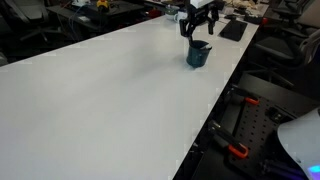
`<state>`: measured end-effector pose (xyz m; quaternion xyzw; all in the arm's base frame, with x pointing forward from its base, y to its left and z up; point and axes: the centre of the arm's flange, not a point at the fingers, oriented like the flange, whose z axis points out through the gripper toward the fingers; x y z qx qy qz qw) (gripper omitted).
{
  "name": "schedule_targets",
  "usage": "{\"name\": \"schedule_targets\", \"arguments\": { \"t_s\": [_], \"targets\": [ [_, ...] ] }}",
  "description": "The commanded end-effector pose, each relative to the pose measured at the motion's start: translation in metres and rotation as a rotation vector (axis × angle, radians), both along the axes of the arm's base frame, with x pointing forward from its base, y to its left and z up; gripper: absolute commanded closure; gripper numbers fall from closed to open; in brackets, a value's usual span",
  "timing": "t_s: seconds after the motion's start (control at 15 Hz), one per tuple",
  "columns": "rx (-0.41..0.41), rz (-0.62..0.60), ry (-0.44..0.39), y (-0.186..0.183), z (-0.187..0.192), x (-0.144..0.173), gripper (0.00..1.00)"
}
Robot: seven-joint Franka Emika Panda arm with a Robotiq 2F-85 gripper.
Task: Put the marker on the table.
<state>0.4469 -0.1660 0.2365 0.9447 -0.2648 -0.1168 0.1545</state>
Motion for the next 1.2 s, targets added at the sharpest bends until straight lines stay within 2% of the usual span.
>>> {"name": "schedule_targets", "arguments": {
  "t_s": [0.0, 0.47, 1.13],
  "targets": [
    [0.07, 0.046, -0.018, -0.019, 0.0, -0.002, 0.0],
    [0.184, 0.094, -0.01, -0.053, -0.015, -0.019, 0.0],
    [0.176, 0.115, 0.042, -0.056, -0.047, -0.021, 0.0]
  ]
}}
